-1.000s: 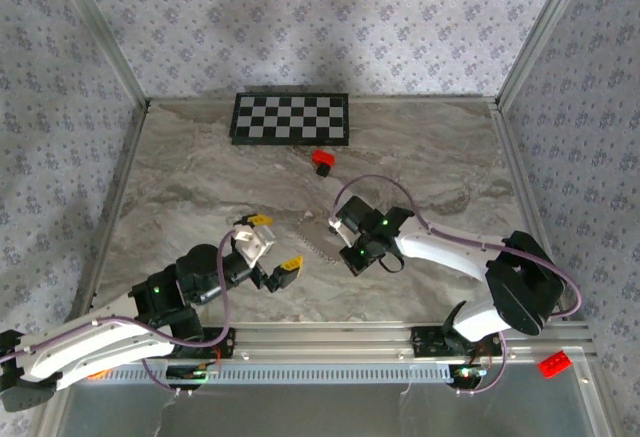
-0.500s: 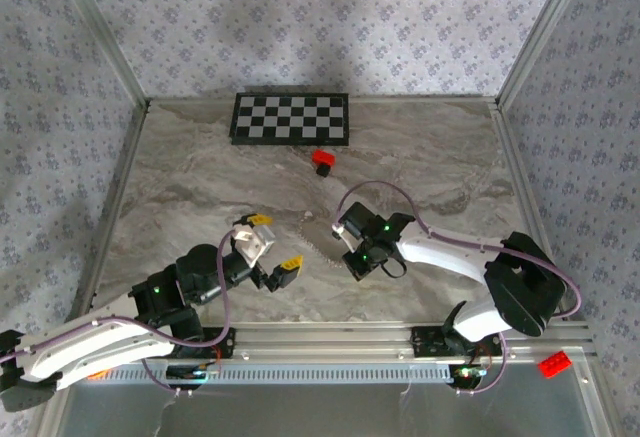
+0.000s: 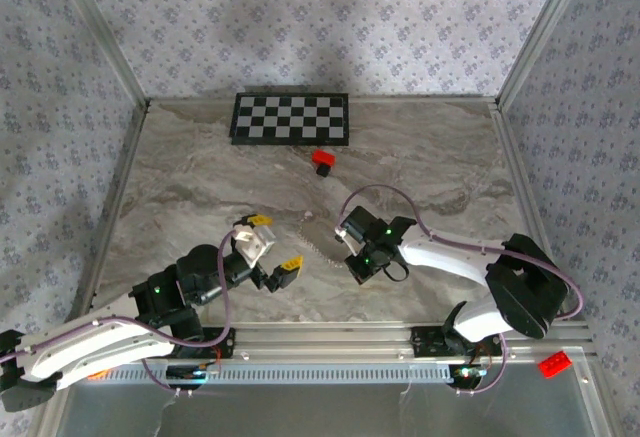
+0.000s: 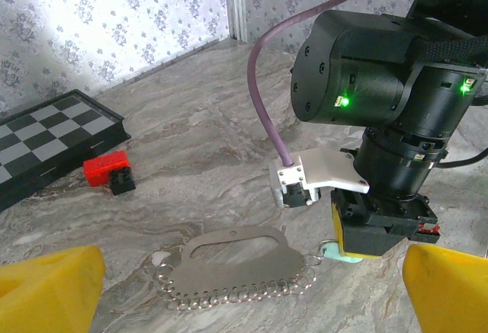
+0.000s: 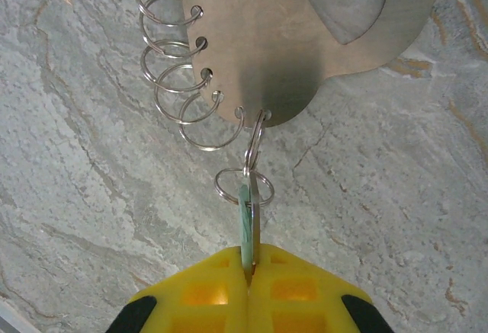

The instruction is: Put the keys on the keyring

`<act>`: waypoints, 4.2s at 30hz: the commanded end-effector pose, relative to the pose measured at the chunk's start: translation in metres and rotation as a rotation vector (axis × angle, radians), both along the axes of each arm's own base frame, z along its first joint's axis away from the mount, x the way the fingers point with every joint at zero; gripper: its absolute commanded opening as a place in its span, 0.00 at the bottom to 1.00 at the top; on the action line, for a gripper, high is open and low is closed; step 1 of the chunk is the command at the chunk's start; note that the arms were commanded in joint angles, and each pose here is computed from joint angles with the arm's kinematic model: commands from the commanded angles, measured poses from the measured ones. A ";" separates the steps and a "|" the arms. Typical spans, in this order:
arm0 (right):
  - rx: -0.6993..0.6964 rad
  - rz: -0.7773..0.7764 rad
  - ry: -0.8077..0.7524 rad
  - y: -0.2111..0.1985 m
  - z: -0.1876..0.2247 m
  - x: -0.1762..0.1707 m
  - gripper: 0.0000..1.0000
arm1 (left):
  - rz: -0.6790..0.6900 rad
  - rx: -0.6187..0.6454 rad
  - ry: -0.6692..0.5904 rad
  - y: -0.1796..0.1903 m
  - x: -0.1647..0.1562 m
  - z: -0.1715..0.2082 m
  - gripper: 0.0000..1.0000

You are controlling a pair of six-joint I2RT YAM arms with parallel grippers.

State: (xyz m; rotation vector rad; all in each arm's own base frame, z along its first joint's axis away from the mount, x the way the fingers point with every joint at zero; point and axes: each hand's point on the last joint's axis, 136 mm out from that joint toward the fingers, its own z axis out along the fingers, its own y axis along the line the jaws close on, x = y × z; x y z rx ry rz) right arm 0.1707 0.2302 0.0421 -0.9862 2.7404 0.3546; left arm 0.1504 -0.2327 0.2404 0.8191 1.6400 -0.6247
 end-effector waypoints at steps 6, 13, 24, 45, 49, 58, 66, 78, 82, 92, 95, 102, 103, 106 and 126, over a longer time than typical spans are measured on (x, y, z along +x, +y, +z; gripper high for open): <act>-0.032 -0.025 -0.001 -0.008 0.001 -0.005 0.00 | 0.017 -0.037 -0.015 0.002 0.002 0.009 1.00; -0.081 -0.035 0.009 -0.015 -0.002 -0.007 0.00 | 0.022 -0.044 -0.023 0.006 0.002 0.011 0.99; -0.134 -0.032 0.018 -0.017 -0.008 -0.006 0.00 | 0.037 -0.055 -0.023 0.011 0.002 0.008 1.00; -0.108 -0.105 -0.090 -0.023 0.024 0.006 0.36 | 0.186 -0.039 -0.016 0.041 0.014 0.014 0.99; -0.070 -0.149 -0.213 -0.031 0.050 0.018 0.43 | 0.222 -0.012 0.018 0.051 0.014 0.013 1.00; 0.142 -0.248 -0.558 -0.057 0.118 0.036 0.74 | 0.578 0.053 0.060 0.122 0.033 -0.003 0.99; 0.132 -0.410 -0.738 -0.105 0.136 0.049 1.00 | 0.801 -0.031 -0.038 0.166 0.042 -0.009 0.99; 0.115 -0.667 -1.048 -0.174 0.157 0.065 1.00 | 0.983 0.124 -0.165 0.190 0.061 -0.034 0.99; 0.057 -0.742 -1.077 -0.193 0.147 0.069 1.00 | 1.075 0.201 -0.158 0.205 0.069 -0.044 1.00; -0.015 -0.882 -1.043 -0.230 0.126 0.073 1.00 | 1.139 0.155 -0.108 0.225 0.081 -0.073 1.00; -0.022 -0.847 -1.054 -0.230 0.116 0.078 1.00 | 1.145 0.134 -0.081 0.229 0.087 -0.082 1.00; -0.019 -0.911 -1.059 -0.243 0.093 0.081 1.00 | 1.167 0.150 0.001 0.238 0.104 -0.099 0.99; -0.017 -0.932 -1.054 -0.246 0.089 0.082 1.00 | 1.171 0.158 0.010 0.239 0.106 -0.100 1.00; -0.002 -0.979 -1.004 -0.254 0.080 0.085 1.00 | 1.184 0.168 0.019 0.241 0.114 -0.103 0.99; 0.004 -0.979 -1.006 -0.260 0.076 0.148 1.00 | 1.239 0.075 0.054 0.266 0.155 -0.110 1.00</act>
